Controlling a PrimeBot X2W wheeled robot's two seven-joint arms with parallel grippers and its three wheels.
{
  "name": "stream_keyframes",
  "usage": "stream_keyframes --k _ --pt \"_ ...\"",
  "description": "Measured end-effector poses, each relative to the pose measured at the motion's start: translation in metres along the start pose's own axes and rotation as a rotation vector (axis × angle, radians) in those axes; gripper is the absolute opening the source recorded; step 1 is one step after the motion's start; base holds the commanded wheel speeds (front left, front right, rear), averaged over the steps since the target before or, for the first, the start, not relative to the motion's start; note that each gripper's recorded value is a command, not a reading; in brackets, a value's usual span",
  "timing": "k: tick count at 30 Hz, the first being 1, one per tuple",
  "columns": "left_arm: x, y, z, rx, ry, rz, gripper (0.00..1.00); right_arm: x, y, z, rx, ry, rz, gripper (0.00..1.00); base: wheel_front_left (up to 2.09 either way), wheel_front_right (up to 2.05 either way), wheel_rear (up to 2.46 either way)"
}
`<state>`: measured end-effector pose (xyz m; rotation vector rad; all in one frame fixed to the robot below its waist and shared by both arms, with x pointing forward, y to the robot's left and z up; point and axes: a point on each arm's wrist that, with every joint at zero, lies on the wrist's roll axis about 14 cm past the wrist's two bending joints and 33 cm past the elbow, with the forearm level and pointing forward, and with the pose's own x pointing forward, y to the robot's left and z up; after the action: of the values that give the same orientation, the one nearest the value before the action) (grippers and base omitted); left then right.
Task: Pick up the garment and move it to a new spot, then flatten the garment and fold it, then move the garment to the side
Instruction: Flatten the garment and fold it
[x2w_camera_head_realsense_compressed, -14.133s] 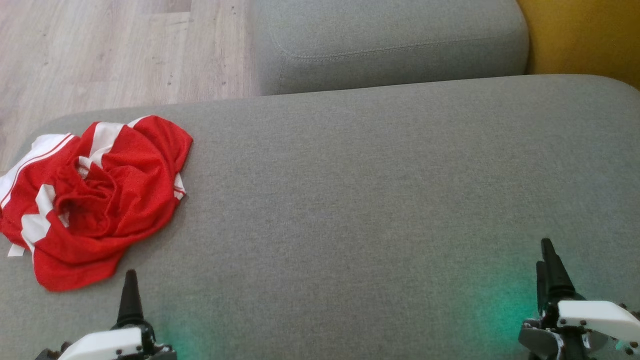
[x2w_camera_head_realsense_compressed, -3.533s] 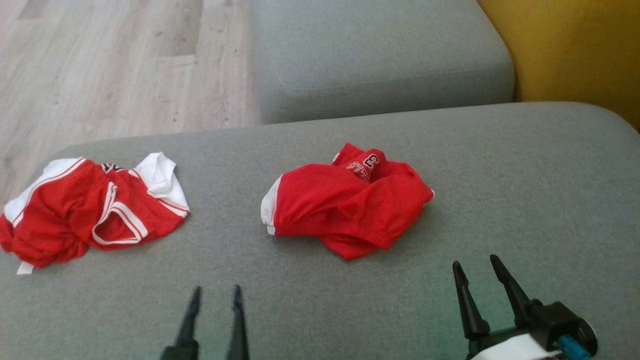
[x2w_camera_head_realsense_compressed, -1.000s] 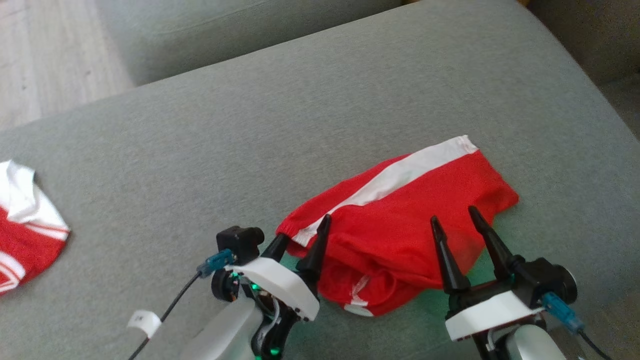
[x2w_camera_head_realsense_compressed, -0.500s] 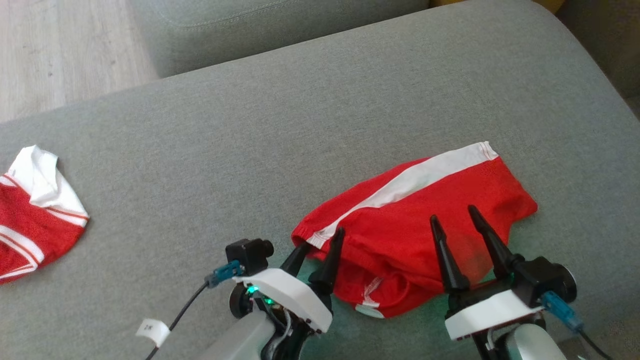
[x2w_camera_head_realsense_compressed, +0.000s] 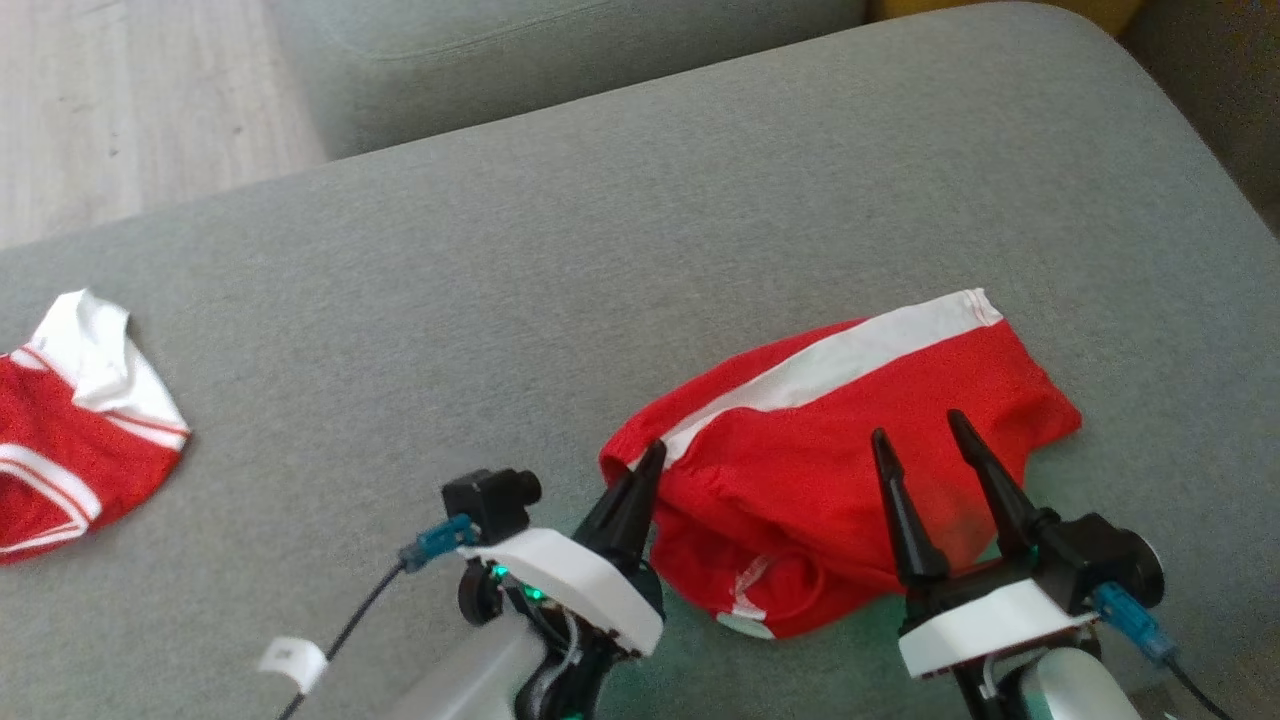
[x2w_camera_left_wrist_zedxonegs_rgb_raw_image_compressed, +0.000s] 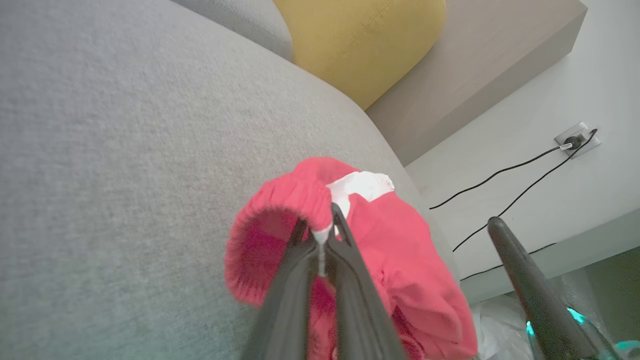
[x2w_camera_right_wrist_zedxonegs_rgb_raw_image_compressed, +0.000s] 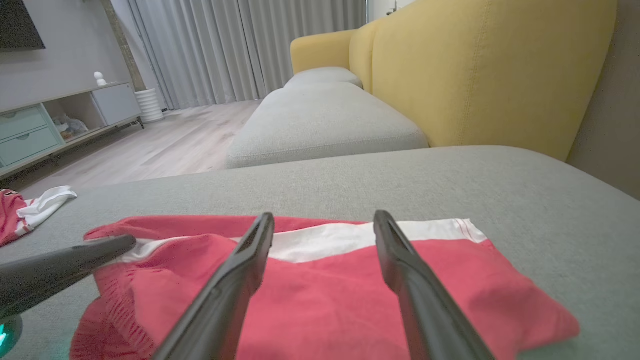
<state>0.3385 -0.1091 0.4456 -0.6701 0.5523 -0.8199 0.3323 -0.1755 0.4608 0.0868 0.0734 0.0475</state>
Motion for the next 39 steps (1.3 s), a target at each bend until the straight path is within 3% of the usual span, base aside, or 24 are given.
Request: stream_keyframes --k 5,10,16,20,25,31,37,38,39 --pt "-0.013 0.005 0.021 0.058 -0.017 -0.013 0.0 0.005 0.002 0.001 0.001 -0.003 0.012 1.0 0.0 0.0 0.0" --pt "-0.039 0.025 0.058 0.201 0.019 0.006 0.0 0.014 0.002 0.0 0.013 -0.003 0.015 1.0 0.0 0.0 0.0" --pt "-0.058 0.044 0.103 0.318 0.036 0.046 0.0 0.033 -0.005 -0.007 0.117 0.017 0.0 1.0 0.0 0.0 0.0" --pt "-0.061 0.057 0.103 0.3 0.075 0.072 0.0 0.058 -0.018 -0.016 0.12 0.061 0.019 1.0 0.0 0.0 0.0" --pt "-0.062 0.072 0.107 0.288 0.077 0.099 0.0 0.092 -0.038 -0.034 0.045 0.18 0.046 1.0 0.0 0.0 0.0" --pt "-0.064 0.089 0.111 0.268 0.072 0.132 0.0 0.124 -0.026 -0.061 0.006 0.356 0.118 1.0 0.0 0.0 0.0" --pt "-0.066 0.102 0.109 0.247 0.077 0.155 0.0 0.131 -0.012 -0.091 -0.008 0.497 0.175 1.0 0.0 0.0 0.0" --pt "-0.066 0.103 0.108 0.244 0.079 0.155 0.0 0.133 -0.009 -0.093 -0.022 0.512 0.19 0.92 0.0 0.0 0.0" --pt "-0.067 0.104 0.108 0.241 0.079 0.156 0.0 0.135 -0.009 -0.093 -0.038 0.522 0.202 0.52 0.0 0.0 0.0"
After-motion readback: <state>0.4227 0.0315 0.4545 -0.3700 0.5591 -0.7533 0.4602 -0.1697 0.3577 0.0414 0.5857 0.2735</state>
